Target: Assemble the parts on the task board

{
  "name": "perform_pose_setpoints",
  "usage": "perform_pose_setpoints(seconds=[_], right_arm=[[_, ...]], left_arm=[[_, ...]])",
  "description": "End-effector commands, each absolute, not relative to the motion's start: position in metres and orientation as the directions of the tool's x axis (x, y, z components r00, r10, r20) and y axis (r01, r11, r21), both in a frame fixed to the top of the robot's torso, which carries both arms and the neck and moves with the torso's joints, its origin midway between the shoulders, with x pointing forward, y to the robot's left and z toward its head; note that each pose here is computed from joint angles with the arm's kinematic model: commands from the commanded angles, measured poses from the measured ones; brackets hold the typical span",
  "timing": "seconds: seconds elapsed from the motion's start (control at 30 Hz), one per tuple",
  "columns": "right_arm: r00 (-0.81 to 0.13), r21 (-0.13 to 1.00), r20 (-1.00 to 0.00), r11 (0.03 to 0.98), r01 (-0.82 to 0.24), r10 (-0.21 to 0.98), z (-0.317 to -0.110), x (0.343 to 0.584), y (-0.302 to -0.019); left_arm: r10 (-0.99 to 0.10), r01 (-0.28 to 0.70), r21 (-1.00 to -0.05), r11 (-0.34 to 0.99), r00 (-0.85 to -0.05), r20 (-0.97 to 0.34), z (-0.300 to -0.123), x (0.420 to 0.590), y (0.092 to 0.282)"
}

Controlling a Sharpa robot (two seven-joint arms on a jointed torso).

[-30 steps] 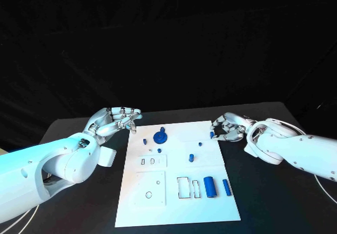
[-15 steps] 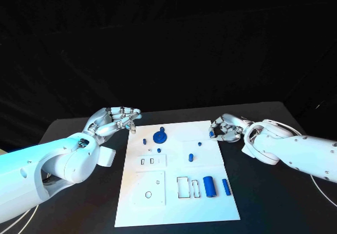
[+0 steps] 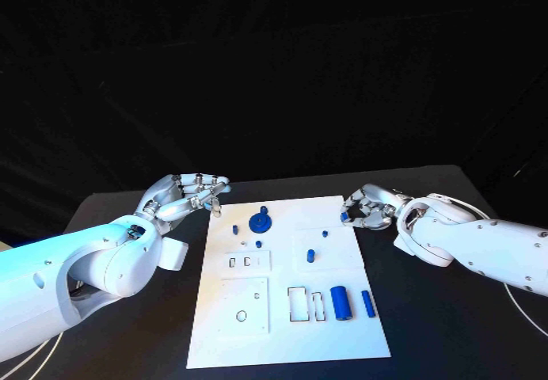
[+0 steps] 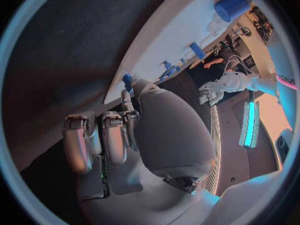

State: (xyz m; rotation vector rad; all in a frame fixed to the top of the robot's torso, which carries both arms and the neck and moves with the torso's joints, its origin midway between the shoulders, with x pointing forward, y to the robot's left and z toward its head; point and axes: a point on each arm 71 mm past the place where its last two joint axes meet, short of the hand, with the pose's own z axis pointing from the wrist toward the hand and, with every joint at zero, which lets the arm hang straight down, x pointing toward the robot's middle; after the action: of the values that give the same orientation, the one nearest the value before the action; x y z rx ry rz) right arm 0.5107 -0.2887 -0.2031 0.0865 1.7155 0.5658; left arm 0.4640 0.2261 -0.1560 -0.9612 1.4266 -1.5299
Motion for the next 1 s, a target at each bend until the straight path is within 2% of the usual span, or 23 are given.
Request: perform_pose_setpoints(seconds=[0.03, 1.0], right_arm=[[-0.232, 0.403, -0.908, 0.880, -0.252, 0.350, -0.2042, 0.5110, -0.2875], [-0.221, 0.404, -0.909, 0.879, -0.252, 0.354, -0.2069, 0.5124, -0.2815]], left_arm=[[-0.919, 0.064, -0.997, -0.037, -0.395, 0.009, -0.1553, 0.4635, 0.2243], [-0.917, 0.057, -0.998, -0.036, -0.399, 0.011, -0.1558, 0.4630, 0.2248]])
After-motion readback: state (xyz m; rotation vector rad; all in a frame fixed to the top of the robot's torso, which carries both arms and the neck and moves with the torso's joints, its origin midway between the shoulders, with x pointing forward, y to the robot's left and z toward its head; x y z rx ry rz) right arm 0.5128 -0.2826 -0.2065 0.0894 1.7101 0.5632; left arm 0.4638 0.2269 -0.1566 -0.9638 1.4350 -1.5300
